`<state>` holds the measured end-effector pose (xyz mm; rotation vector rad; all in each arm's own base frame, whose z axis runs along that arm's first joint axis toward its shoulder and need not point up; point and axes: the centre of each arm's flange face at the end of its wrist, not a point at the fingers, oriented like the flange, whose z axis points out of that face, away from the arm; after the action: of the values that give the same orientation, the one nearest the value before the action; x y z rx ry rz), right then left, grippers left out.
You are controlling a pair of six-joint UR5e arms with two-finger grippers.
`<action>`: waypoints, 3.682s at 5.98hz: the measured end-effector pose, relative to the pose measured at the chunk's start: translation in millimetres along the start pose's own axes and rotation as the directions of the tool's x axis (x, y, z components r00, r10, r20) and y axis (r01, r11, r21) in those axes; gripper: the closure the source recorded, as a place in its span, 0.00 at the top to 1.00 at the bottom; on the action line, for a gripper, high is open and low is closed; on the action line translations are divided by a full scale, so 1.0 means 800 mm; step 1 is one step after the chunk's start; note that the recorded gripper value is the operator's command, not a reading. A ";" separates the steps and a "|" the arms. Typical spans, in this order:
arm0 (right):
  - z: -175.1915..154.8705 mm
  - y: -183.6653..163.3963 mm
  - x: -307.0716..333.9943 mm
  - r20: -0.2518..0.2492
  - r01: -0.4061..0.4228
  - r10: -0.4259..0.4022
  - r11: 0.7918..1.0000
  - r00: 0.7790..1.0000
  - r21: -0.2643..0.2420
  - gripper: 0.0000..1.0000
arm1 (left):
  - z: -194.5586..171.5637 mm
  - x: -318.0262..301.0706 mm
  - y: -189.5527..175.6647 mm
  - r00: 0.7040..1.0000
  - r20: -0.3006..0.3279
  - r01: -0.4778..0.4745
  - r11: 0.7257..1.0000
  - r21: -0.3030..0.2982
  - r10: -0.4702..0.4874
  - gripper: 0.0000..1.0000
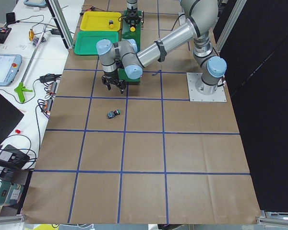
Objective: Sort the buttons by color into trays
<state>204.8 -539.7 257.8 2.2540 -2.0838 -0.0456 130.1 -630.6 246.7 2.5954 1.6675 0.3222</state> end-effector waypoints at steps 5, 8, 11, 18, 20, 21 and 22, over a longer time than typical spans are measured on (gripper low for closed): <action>-0.039 0.094 0.152 -0.188 0.048 -0.051 0.999 0.981 -0.019 0.11 | 0.094 0.025 0.071 0.997 0.020 -0.072 0.996 0.048 0.071 0.53; 0.059 0.133 0.254 -0.213 0.080 -0.084 0.996 0.973 -0.028 0.99 | 0.100 0.018 0.081 0.997 0.027 -0.075 0.996 0.045 0.074 0.00; 0.041 0.139 0.254 -0.206 0.064 -0.069 0.997 0.976 -0.030 1.00 | 0.049 0.013 0.055 1.000 0.025 -0.008 0.999 0.031 0.007 0.00; -0.119 0.013 -0.038 0.061 -0.185 0.180 0.977 0.982 0.106 1.00 | -0.093 -0.031 -0.279 0.804 -0.103 0.594 0.797 0.110 -0.585 0.72; -0.118 -0.023 -0.059 0.073 -0.160 0.151 0.978 0.986 0.135 1.00 | -0.079 -0.041 -0.296 0.795 -0.099 0.607 0.787 0.111 -0.599 0.98; -0.117 -0.028 -0.057 0.060 -0.104 0.096 0.982 0.994 0.156 1.00 | -0.082 -0.043 -0.295 0.780 -0.090 0.626 0.772 0.112 -0.620 0.98; -0.117 -0.028 -0.052 0.036 -0.052 0.046 0.984 0.998 0.170 1.00 | -0.099 -0.041 -0.297 0.718 -0.086 0.696 0.709 0.111 -0.691 0.98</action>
<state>230.4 -493.7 348.6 2.3081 -2.2387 0.1041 -111.5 -566.1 284.6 1.8042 2.5859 0.2154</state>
